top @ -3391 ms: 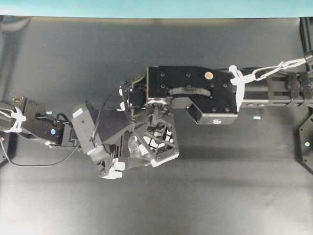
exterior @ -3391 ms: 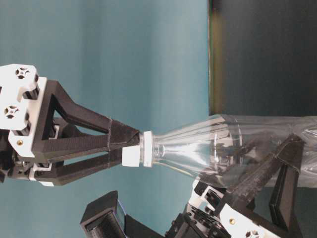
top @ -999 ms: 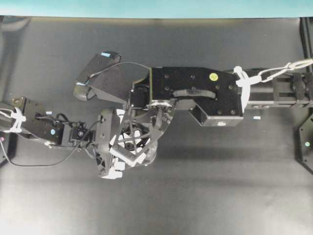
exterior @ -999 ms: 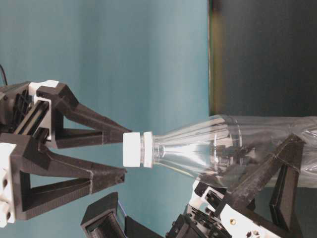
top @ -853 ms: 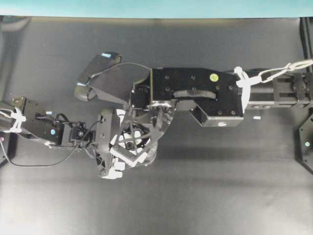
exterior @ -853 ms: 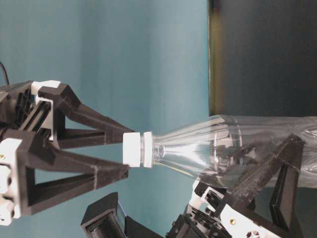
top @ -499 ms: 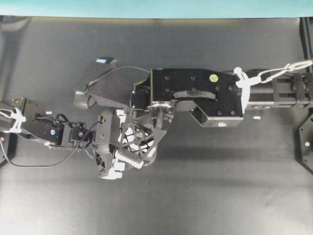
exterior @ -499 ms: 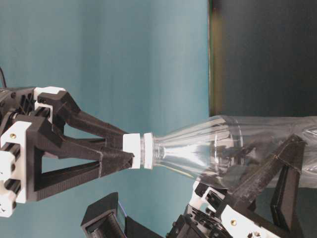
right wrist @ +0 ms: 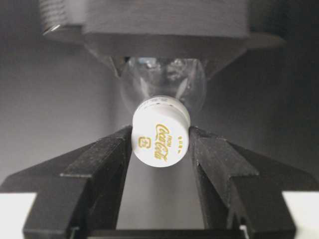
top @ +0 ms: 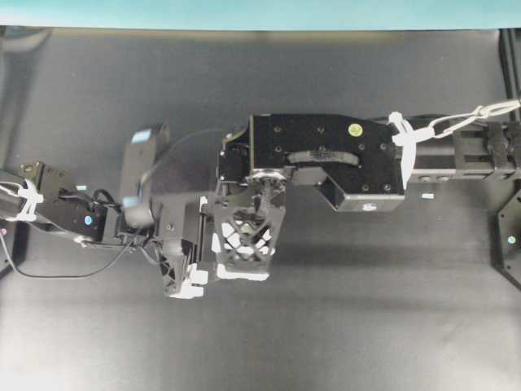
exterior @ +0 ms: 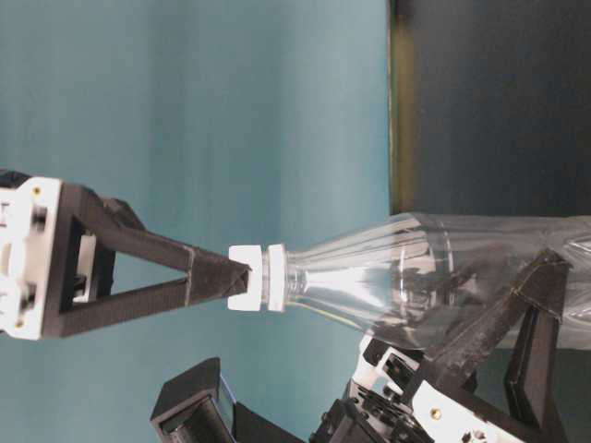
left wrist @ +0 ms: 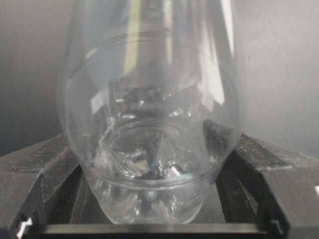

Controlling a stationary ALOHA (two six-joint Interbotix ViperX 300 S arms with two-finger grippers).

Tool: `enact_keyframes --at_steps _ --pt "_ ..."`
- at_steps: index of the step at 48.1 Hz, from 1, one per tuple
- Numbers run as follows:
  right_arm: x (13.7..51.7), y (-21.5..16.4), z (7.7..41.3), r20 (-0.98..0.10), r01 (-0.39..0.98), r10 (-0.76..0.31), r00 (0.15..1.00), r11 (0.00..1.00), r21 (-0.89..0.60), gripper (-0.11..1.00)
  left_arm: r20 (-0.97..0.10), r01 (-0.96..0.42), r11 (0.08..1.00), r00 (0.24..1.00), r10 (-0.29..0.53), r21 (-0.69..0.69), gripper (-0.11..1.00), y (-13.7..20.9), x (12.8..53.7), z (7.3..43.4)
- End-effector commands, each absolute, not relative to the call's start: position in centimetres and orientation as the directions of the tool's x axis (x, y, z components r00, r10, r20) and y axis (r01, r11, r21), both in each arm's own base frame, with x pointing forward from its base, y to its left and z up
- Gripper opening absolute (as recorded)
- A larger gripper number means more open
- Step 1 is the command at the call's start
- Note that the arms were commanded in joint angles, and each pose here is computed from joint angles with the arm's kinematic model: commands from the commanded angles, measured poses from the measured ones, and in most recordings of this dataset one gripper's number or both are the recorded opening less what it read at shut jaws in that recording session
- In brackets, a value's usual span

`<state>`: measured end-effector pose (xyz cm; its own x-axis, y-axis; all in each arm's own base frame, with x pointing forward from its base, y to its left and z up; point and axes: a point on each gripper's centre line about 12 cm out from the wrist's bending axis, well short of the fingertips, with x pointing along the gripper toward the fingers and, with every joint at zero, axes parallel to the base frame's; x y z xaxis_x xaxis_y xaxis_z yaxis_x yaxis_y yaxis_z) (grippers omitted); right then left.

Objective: Open the bottle cap by holding the bottle with the left arm and twisting the cap with the right arm.

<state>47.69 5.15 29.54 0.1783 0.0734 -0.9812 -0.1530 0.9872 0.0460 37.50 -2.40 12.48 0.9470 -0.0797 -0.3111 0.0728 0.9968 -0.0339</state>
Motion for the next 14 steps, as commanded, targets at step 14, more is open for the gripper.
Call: enact_keyframes --at_steps 14 --pt "47.48 6.74 29.92 -0.981 -0.442 0.05 0.187 0.896 -0.038 0.36 -0.298 0.079 0.996 0.951 -0.085 -0.034 0.8 -2.55 37.73 12.8"
